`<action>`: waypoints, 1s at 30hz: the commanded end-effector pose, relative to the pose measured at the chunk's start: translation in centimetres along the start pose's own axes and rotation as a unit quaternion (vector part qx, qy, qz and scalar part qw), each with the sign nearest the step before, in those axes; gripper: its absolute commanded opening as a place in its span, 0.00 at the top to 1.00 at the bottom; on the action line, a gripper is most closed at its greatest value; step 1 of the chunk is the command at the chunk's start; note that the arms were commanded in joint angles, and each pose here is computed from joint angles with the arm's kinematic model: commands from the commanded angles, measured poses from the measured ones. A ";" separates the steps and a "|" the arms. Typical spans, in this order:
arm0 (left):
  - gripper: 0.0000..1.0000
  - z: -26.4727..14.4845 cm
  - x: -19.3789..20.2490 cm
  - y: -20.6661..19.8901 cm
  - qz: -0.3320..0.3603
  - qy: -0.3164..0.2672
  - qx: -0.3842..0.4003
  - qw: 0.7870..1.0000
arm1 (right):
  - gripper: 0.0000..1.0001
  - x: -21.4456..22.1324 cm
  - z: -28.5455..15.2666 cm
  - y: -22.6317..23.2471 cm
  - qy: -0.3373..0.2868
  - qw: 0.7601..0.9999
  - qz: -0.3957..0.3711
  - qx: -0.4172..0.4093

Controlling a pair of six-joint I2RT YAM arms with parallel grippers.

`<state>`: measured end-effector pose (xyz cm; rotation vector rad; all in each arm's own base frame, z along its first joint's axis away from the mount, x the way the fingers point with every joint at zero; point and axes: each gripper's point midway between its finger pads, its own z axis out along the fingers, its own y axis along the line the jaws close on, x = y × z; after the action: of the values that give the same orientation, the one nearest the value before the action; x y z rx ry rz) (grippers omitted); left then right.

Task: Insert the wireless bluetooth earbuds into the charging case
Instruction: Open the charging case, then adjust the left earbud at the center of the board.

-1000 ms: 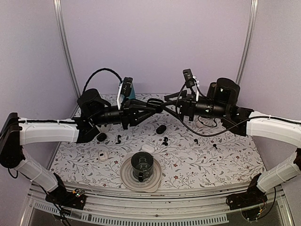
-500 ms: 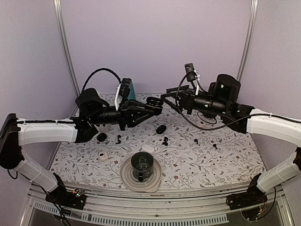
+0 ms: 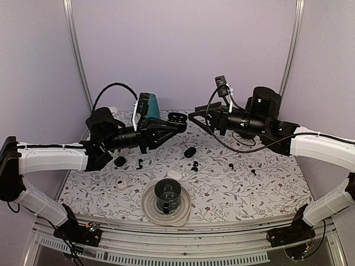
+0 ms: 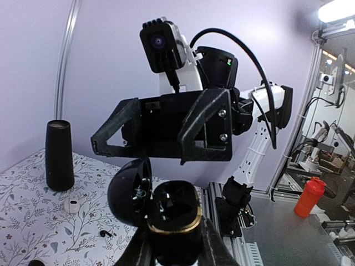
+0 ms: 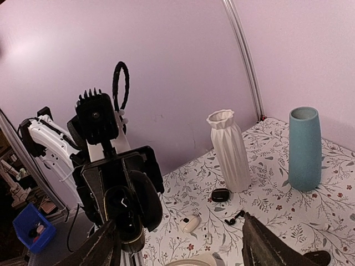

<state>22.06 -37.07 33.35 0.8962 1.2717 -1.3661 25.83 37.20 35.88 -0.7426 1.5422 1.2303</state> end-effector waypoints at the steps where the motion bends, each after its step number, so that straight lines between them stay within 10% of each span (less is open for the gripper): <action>1: 1.00 -1.2 -1.7 0.9 0.013 -0.029 -0.035 0.999 | 0.25 -1.5 -0.6 -0.2 -0.012 1.000 0.005 0.017; 14: 1.00 -2.7 -2.6 1.4 0.027 -0.047 -0.061 0.997 | 0.27 2.6 -5.8 -9.1 0.024 0.977 0.085 0.197; 30: 1.00 -3.1 -3.1 1.3 0.031 -0.048 -0.063 0.996 | 0.44 15.8 -13.5 -19.6 0.132 0.884 0.232 0.385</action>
<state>23.58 -34.11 34.46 0.7781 1.2701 -1.2740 33.73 21.56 17.85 -0.0767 2.2037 0.7497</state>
